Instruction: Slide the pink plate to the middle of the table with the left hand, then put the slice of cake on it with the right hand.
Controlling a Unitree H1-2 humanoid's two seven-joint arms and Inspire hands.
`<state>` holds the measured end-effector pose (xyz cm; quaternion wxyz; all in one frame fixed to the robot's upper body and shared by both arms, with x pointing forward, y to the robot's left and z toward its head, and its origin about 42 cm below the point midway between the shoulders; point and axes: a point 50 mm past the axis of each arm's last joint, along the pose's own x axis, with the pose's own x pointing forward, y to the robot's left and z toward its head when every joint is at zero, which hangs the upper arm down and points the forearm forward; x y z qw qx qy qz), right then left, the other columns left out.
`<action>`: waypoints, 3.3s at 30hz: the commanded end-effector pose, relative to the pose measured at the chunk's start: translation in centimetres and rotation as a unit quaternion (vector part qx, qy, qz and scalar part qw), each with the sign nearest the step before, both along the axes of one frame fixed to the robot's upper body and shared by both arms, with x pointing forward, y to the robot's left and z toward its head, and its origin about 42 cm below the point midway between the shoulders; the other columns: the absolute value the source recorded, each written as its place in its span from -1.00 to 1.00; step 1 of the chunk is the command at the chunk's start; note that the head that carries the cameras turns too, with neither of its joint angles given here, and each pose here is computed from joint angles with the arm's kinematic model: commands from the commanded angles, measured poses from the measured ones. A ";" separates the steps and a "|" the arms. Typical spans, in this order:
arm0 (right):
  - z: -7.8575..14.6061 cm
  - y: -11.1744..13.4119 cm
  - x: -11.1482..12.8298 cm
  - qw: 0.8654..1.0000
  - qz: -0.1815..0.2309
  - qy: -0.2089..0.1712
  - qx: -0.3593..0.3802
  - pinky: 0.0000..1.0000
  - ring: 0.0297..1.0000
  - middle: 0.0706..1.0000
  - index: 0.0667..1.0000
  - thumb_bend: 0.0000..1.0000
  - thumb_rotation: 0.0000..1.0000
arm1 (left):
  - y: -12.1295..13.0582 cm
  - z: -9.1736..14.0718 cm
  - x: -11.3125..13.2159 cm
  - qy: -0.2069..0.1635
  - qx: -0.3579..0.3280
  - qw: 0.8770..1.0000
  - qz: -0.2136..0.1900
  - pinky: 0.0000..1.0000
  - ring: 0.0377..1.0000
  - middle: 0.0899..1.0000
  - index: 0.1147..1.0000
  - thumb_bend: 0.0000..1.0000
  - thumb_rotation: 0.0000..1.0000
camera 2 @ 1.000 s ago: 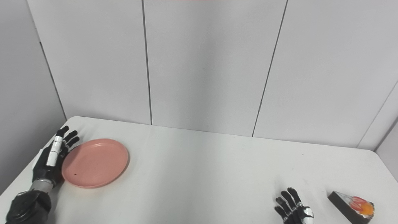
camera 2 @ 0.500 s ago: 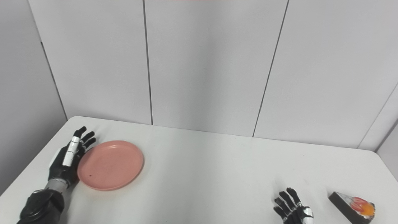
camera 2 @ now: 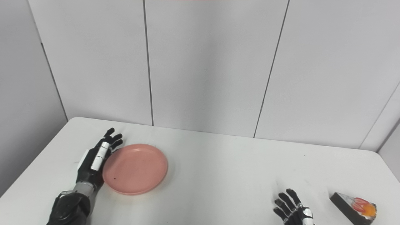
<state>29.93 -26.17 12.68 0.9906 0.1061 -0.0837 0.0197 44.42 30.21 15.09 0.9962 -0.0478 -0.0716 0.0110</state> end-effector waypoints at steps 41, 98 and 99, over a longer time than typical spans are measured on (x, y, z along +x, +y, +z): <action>1.1 7.0 -1.0 1.000 -0.014 0.000 -0.018 0.51 0.58 0.61 0.65 0.60 0.82 | -13.1 -0.3 -0.2 0.037 -0.067 0.994 -0.083 1.00 0.87 0.74 0.74 0.83 0.50; 7.4 1.3 0.7 0.850 -0.112 -0.208 -0.471 0.40 0.63 0.77 0.79 0.71 0.94 | -16.6 -3.3 0.2 0.074 -0.107 0.983 -0.126 1.00 0.90 0.78 0.80 0.80 0.40; 7.9 0.8 0.8 0.840 -0.118 -0.202 -0.490 0.46 0.67 0.79 0.81 0.75 0.95 | -16.6 -3.3 0.2 0.074 -0.106 0.984 -0.127 1.00 0.90 0.79 0.80 0.82 0.40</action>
